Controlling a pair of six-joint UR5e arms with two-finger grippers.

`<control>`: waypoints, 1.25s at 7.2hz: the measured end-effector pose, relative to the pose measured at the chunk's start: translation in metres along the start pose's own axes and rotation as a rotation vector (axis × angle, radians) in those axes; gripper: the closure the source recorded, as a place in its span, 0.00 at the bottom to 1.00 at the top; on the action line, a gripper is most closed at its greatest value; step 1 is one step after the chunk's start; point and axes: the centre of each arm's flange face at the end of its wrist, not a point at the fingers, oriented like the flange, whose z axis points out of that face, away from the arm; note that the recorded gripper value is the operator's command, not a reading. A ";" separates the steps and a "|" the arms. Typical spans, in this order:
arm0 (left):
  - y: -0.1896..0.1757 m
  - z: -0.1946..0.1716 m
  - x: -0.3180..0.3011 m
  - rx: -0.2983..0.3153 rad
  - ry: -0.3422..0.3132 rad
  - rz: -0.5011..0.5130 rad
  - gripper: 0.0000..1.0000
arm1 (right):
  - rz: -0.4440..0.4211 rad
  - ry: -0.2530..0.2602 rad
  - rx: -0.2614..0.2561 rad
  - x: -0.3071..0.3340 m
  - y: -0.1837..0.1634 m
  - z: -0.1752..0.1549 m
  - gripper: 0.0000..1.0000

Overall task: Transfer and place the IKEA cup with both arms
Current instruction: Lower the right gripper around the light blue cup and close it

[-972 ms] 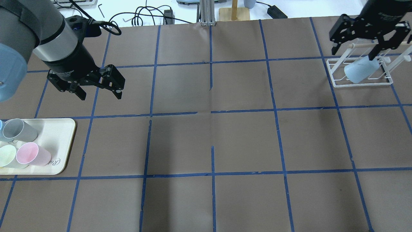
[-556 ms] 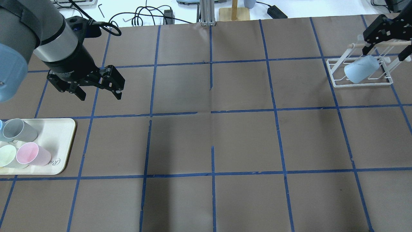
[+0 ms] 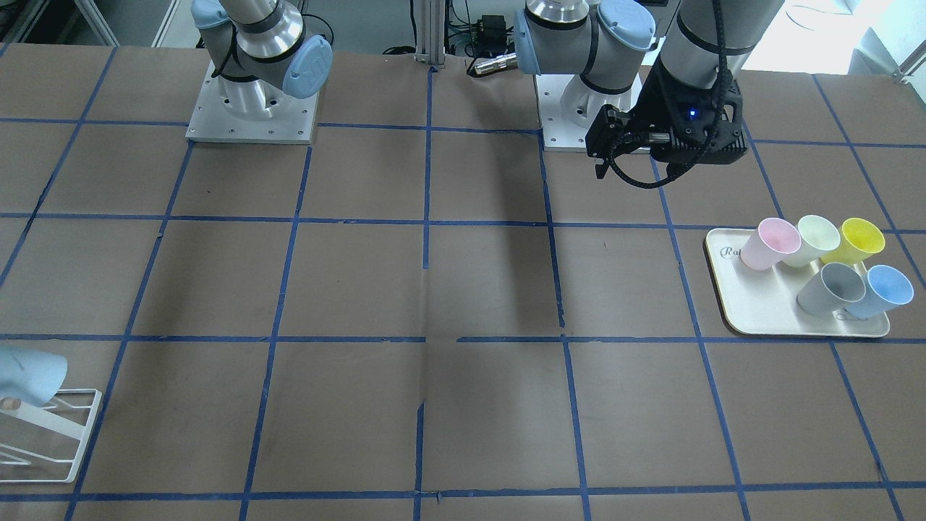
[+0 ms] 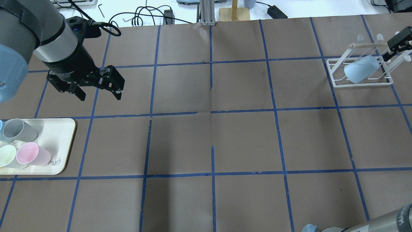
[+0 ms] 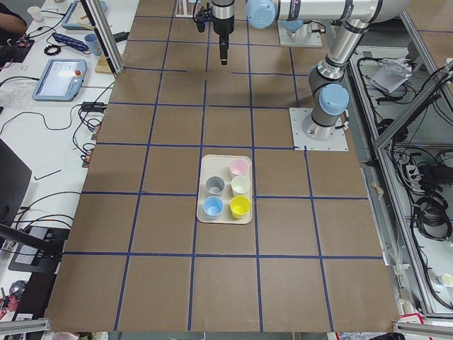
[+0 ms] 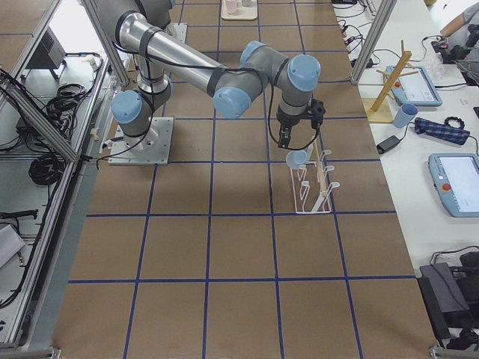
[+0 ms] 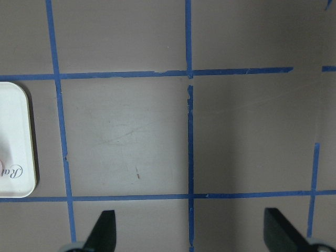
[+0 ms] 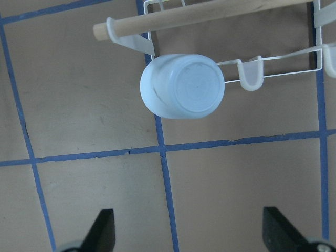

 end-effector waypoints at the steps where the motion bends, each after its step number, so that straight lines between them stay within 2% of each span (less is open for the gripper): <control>1: 0.000 0.000 0.000 -0.001 -0.001 0.000 0.00 | 0.001 -0.034 0.018 0.016 -0.007 0.015 0.00; 3: 0.001 0.000 0.000 -0.002 -0.002 0.000 0.00 | 0.006 -0.091 0.082 0.031 -0.017 0.039 0.00; 5: 0.001 0.001 0.000 -0.003 -0.001 0.000 0.00 | 0.004 -0.107 0.136 0.036 -0.025 0.068 0.00; 7: 0.001 0.001 0.000 -0.003 0.001 0.000 0.00 | 0.000 -0.116 0.154 0.037 -0.027 0.081 0.00; 9: 0.002 0.000 0.000 -0.001 -0.001 0.010 0.00 | 0.008 -0.153 0.160 0.031 -0.027 0.090 0.00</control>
